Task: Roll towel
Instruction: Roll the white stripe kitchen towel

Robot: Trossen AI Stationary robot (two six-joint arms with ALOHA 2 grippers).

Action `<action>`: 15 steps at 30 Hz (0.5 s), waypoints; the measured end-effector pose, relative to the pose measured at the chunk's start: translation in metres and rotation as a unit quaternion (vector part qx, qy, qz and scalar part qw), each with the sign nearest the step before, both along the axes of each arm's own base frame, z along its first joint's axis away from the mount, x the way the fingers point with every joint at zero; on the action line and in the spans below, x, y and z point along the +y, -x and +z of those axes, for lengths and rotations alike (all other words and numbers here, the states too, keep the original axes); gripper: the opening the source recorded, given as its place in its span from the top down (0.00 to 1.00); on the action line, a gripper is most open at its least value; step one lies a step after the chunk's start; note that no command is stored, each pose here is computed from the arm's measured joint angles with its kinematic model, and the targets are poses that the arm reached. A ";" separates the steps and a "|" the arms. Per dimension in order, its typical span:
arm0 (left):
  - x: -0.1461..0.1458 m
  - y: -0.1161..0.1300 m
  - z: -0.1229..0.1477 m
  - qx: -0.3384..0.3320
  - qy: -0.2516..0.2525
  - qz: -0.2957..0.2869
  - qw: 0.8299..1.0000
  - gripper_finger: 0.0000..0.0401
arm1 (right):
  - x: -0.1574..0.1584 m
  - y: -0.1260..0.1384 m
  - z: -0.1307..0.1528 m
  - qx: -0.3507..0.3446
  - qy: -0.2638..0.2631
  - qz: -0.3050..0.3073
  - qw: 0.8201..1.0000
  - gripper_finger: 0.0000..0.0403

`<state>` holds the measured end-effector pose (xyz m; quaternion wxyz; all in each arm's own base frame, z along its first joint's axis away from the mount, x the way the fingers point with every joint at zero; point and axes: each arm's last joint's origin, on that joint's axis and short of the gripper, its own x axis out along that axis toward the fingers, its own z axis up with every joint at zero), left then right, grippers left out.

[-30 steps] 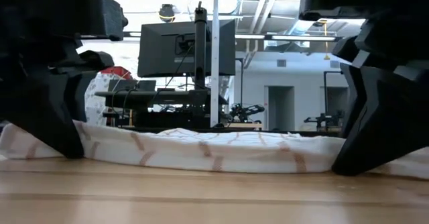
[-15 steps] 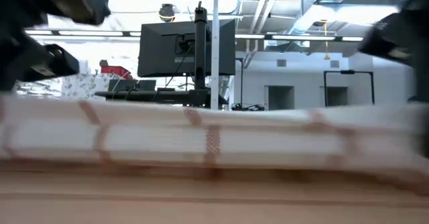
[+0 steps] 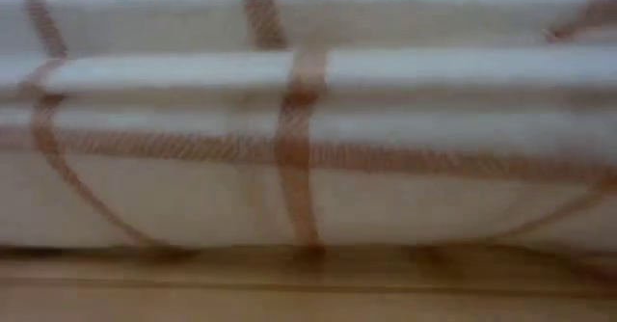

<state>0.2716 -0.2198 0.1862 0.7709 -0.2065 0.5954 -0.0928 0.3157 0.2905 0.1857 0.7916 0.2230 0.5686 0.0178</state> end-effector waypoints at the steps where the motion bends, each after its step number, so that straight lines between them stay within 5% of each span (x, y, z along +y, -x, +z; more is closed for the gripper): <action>1: 0.001 -0.001 0.000 0.001 0.001 -0.008 1.000 1.00 | -0.003 -0.002 0.002 0.003 -0.008 0.006 1.000 1.00; 7: 0.014 -0.005 -0.007 0.017 0.013 -0.036 0.999 1.00 | -0.019 -0.015 0.003 0.022 -0.039 0.041 0.998 1.00; 15: 0.030 -0.012 -0.011 0.018 0.028 -0.075 0.997 1.00 | -0.053 -0.008 -0.001 0.013 -0.081 0.015 0.997 1.00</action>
